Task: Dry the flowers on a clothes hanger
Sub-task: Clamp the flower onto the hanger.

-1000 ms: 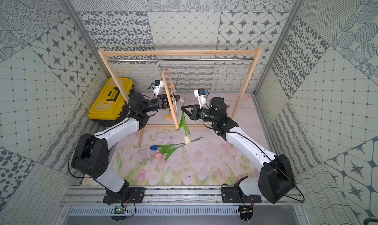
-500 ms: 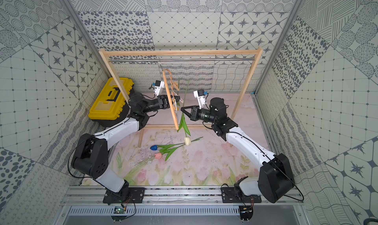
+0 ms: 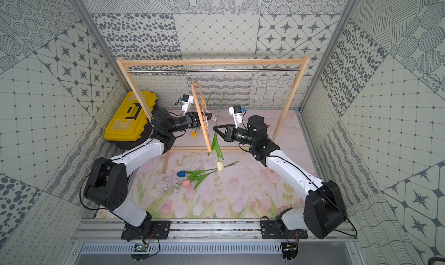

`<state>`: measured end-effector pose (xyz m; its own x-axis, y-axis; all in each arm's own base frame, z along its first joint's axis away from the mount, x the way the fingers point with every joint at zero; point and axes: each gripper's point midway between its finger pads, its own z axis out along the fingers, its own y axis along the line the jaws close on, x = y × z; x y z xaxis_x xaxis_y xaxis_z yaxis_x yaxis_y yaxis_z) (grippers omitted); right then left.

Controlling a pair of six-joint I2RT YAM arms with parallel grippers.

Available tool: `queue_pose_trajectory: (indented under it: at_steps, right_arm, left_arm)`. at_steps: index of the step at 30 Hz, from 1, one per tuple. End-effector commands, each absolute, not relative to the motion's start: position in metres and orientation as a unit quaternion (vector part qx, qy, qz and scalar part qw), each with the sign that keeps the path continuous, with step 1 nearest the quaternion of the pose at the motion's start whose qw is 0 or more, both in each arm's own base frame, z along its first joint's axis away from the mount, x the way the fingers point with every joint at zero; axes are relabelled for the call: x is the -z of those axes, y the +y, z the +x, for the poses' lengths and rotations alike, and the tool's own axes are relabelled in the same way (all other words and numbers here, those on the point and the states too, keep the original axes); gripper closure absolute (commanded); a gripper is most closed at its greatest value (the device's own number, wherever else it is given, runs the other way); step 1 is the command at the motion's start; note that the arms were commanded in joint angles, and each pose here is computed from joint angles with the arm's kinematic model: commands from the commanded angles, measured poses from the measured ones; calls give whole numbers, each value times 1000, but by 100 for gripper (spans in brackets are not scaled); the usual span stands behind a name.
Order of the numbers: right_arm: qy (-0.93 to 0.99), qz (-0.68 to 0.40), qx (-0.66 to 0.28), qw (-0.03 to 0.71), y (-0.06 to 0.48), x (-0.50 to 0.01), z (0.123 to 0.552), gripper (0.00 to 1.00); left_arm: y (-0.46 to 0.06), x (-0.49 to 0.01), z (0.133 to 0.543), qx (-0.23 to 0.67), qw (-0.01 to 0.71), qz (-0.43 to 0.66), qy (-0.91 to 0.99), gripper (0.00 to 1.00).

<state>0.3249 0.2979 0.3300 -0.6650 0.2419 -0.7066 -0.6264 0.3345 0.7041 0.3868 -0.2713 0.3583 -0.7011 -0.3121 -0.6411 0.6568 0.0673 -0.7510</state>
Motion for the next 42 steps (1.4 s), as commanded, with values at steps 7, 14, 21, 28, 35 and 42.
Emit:
queue_pose_trajectory:
  at_steps: [7,14,21,28,35,42]
  right_arm:
    - [711,-120,-573,390,297,-331,333,100]
    - [708,-146,-574,385,303,-336,324,100]
    - [705,-161,-577,379,309,-337,320,100]
    - [705,-173,-574,378,314,-340,317,100]
    - [711,-176,-573,367,318,-334,318,100]
    - [719,-174,-564,366,317,-329,320,100]
  left_arm:
    - [-272,-363,378,665,361,155,635,91]
    - [-273,-359,380,662,361,154,639,92]
    - [-272,-359,380,660,363,154,640,92]
    - [-273,-359,380,659,364,156,640,93]
    - [-273,-359,380,658,363,156,640,93]
    - [-273,-361,379,658,364,159,640,84]
